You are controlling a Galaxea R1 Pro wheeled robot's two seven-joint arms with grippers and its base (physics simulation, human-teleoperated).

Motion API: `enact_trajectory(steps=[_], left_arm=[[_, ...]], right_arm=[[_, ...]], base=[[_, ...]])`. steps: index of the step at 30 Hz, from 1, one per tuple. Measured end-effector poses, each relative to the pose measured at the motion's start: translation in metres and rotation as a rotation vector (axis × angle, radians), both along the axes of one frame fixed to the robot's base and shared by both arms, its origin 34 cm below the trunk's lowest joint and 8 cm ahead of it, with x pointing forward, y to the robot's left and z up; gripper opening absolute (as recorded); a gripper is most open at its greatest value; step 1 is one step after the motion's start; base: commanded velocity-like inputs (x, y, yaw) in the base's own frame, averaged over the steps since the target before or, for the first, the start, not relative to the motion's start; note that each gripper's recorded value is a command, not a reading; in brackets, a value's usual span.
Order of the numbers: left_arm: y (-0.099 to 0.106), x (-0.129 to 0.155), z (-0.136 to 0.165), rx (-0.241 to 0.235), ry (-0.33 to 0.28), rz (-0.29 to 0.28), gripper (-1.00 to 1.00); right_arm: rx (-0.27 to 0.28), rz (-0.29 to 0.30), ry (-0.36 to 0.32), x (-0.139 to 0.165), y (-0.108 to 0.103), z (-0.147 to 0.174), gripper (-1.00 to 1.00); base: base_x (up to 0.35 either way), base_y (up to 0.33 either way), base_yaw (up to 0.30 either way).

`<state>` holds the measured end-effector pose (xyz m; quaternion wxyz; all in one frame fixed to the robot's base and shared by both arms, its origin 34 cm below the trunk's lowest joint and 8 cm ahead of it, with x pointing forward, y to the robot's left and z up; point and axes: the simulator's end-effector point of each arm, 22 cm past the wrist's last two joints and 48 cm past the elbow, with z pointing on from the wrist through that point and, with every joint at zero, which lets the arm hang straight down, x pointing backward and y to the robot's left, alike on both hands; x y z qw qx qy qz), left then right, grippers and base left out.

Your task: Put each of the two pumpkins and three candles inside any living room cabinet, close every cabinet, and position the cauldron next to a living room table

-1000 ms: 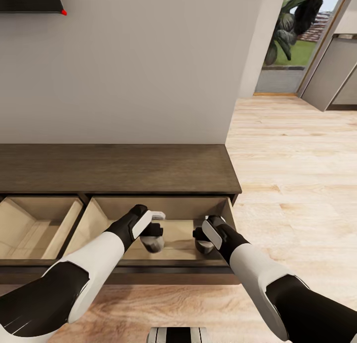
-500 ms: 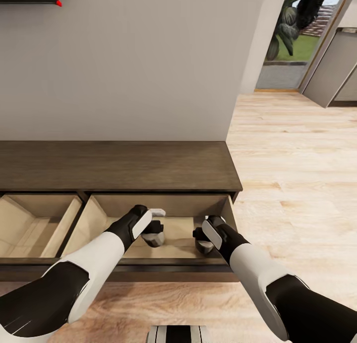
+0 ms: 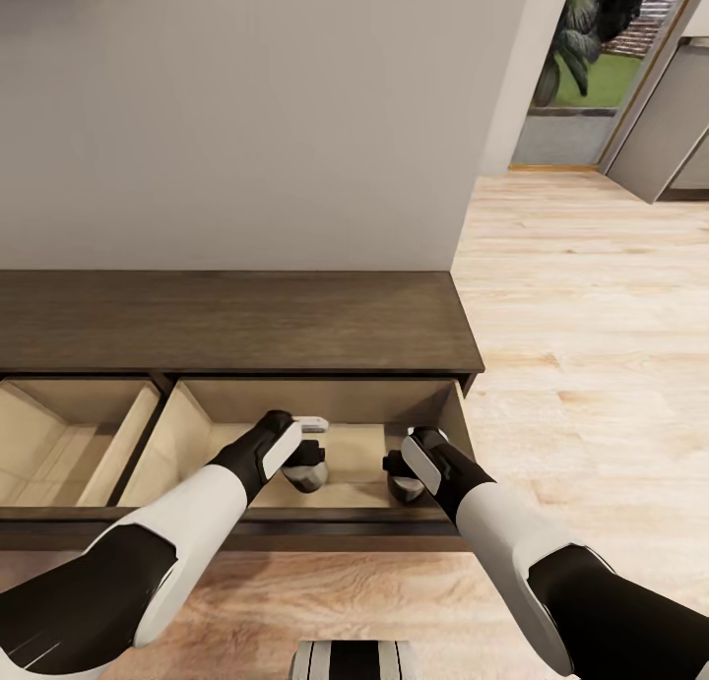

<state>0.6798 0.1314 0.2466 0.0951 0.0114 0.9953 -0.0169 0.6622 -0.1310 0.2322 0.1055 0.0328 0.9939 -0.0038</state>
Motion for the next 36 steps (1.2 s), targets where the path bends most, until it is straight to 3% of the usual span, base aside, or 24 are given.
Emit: enact_trajectory(steps=[7, 8, 32, 33, 36], left_arm=[[-0.0001, -0.0030, -0.0078, 0.000, 0.011, 0.001, -1.00], [-0.0001, -0.0030, -0.0078, 0.000, 0.010, 0.001, -1.00], [-0.0010, -0.0037, -0.0083, -0.005, 0.012, 0.001, -1.00], [-0.0021, -0.0039, -0.0083, -0.011, 0.012, 0.001, 1.00], [-0.0039, -0.0048, -0.0088, -0.018, 0.014, -0.002, 1.00]], right_arm=[[0.000, -0.001, 0.013, -0.0034, 0.0000, -0.0074, -1.00], [0.000, 0.000, 0.013, -0.0035, -0.0001, -0.0075, 1.00], [-0.001, -0.002, 0.013, -0.0035, -0.0004, -0.0076, 1.00], [-0.001, -0.002, 0.012, -0.0034, -0.0004, -0.0076, 1.00], [0.000, -0.001, 0.012, -0.0032, -0.0003, -0.0074, 1.00]], base=[[0.000, 0.000, 0.000], [0.000, 0.000, 0.000], [0.000, 0.000, 0.000], [0.000, 0.000, 0.000], [0.000, 0.000, 0.000]])
